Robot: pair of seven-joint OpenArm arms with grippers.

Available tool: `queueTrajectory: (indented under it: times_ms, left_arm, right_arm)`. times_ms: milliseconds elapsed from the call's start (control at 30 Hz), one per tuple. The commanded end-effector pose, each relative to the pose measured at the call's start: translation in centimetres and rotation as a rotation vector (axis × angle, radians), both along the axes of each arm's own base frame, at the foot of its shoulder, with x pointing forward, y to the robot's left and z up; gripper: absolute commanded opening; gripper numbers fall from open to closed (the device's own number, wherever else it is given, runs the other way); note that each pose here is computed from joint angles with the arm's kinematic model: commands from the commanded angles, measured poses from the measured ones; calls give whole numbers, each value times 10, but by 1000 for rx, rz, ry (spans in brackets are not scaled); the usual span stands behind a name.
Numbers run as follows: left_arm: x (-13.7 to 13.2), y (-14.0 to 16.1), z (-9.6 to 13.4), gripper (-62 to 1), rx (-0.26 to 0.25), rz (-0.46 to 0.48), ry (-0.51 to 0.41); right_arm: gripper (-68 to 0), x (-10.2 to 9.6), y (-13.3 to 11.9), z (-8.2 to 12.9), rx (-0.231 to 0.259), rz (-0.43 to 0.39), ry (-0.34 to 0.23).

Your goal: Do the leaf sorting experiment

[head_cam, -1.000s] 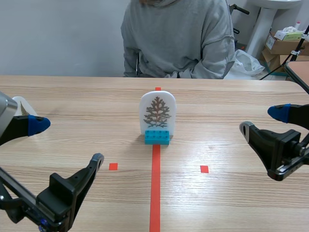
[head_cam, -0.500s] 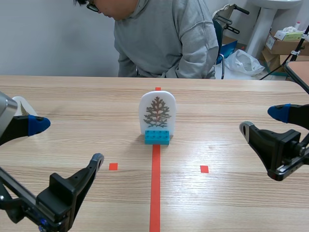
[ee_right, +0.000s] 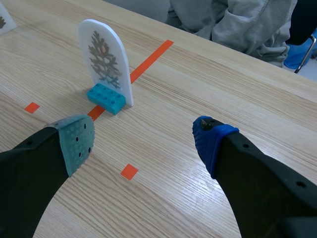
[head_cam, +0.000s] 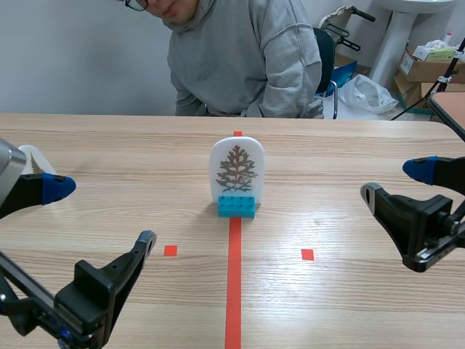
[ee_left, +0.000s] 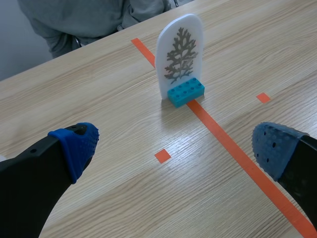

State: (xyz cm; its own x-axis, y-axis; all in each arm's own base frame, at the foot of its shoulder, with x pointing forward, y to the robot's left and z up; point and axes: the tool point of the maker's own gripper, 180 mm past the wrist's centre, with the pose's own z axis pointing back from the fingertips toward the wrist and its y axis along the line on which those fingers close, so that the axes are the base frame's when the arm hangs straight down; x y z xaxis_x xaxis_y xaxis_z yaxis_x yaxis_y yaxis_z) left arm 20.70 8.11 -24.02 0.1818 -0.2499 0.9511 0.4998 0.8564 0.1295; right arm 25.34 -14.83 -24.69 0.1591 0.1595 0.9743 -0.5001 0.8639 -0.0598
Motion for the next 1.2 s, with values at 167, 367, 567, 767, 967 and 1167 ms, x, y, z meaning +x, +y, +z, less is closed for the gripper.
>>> queueTrajectory:
  times_ms: [167, 367, 567, 767, 967, 1167]
  left_arm:
    - [9, -4, -5, 14, 9, -80, -16]
    - [29, 2, -20, 14, 34, -185, 0]
    - [54, 3, -25, 14, 57, -297, -16]
    - [82, -3, -32, 14, 70, -361, -26]
    - [108, -10, -47, 14, 97, -393, -9]
    - [129, -30, -63, 14, 89, -435, 12]
  right_arm:
    - [-264, 5, 0, 10, 17, -3, -37]
    - [-264, 5, 0, 11, 17, -3, -37]
    - [-264, 5, 0, 10, 16, -3, -37]
    - [-264, 5, 0, 9, 13, -3, -31]
    - [-264, 5, 0, 9, 12, -3, -31]
    - [-264, 5, 0, 9, 12, -3, -31]
